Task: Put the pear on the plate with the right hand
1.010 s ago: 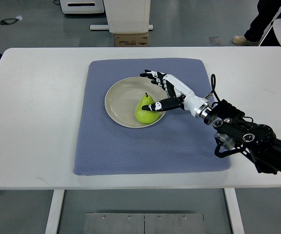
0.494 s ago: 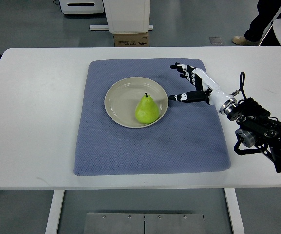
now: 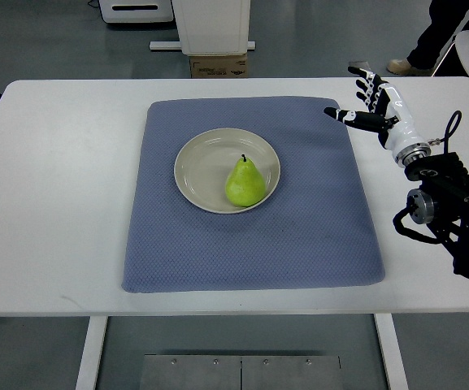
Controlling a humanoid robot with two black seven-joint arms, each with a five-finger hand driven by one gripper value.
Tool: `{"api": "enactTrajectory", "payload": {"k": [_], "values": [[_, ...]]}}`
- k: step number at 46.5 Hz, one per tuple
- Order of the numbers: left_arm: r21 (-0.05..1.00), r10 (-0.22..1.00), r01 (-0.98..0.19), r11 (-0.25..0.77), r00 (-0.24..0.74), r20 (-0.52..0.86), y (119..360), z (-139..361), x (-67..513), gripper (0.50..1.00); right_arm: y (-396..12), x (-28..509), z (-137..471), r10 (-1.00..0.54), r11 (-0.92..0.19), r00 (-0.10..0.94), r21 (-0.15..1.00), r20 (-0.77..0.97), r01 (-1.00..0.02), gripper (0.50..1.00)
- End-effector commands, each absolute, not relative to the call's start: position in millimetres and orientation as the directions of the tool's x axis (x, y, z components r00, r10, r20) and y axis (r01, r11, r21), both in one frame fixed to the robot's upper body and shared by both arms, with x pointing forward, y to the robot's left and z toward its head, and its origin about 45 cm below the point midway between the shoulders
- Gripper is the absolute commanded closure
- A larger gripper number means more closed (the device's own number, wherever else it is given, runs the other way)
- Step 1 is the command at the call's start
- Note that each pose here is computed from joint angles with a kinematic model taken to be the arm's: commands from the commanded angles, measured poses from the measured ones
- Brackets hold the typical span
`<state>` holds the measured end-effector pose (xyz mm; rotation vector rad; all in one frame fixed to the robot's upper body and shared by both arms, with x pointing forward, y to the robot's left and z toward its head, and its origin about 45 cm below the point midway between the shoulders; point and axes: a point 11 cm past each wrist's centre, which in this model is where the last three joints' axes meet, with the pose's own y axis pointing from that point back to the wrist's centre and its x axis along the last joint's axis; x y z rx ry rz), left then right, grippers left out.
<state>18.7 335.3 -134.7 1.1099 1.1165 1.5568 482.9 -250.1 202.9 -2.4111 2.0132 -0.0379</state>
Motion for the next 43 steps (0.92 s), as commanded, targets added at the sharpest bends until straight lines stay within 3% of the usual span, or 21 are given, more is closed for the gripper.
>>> {"api": "enactTrajectory", "payload": {"k": [1, 13, 19, 43], "values": [[0.968, 0.967, -0.159, -0.193, -0.198, 0.16, 335.3, -134.7, 18.8, 0.5, -251.6, 484.8, 201.2, -0.989, -0.146, 0.145, 0.015, -0.041, -0.989, 0.505], [0.968, 0.967, -0.159, -0.193, -0.198, 0.16, 335.3, -134.7, 18.8, 0.5, -258.3, 482.9, 187.3, -0.968, -0.055, 0.026, 0.11, -0.251, -0.992, 0.5], [0.969, 0.967, -0.157, -0.193, -0.198, 0.16, 335.3, -134.8, 18.6, 0.5, -262.5, 482.5, 187.7, -0.942, -0.013, -0.022, 0.104, -0.335, -0.995, 0.5], [0.969, 0.967, -0.157, -0.193, -0.198, 0.16, 335.3, -134.8, 18.6, 0.5, -243.0, 477.6, 185.2, -0.833, 0.036, -0.079, 0.089, -0.548, -0.995, 0.5]]}}
